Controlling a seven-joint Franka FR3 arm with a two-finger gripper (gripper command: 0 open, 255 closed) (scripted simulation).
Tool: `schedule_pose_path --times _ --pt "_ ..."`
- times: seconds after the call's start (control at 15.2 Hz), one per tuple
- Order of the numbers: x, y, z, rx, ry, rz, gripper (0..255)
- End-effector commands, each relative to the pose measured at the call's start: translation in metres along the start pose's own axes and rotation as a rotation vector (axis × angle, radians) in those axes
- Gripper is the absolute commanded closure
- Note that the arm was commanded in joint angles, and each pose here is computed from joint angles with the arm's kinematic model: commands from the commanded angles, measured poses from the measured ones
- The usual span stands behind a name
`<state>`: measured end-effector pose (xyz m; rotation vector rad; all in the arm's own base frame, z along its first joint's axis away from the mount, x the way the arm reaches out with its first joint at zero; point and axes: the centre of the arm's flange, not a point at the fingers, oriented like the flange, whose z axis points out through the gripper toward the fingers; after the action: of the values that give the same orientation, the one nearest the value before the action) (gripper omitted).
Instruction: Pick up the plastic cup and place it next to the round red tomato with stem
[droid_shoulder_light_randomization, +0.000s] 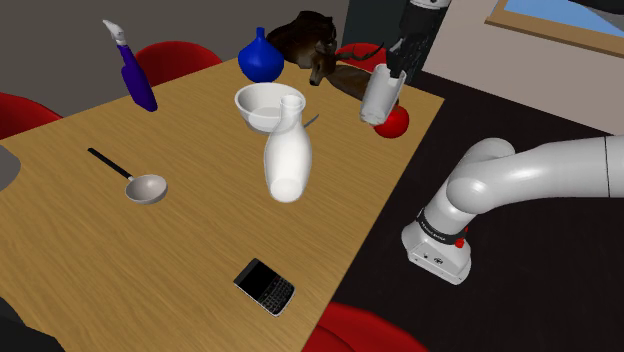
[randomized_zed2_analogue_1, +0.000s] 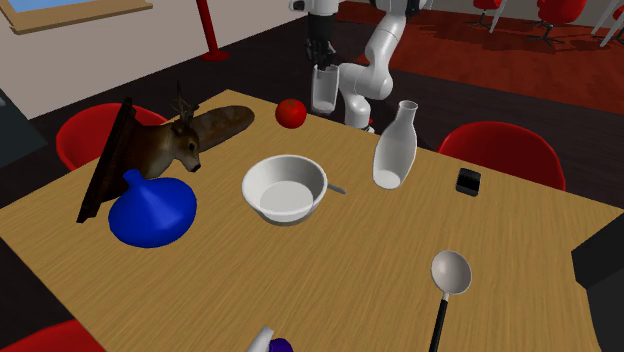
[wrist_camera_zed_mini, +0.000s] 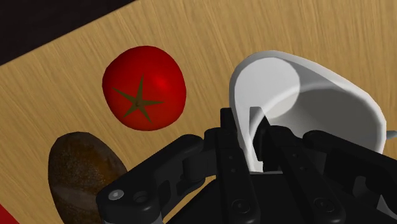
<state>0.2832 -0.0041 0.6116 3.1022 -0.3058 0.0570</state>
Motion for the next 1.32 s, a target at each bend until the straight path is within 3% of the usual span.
schedule_pose_path --times 0.0,1.25 --pt "-0.001 0.001 0.011 0.0 0.001 0.0 255" --pt "-0.005 -0.001 0.112 0.0 0.001 0.0 255"
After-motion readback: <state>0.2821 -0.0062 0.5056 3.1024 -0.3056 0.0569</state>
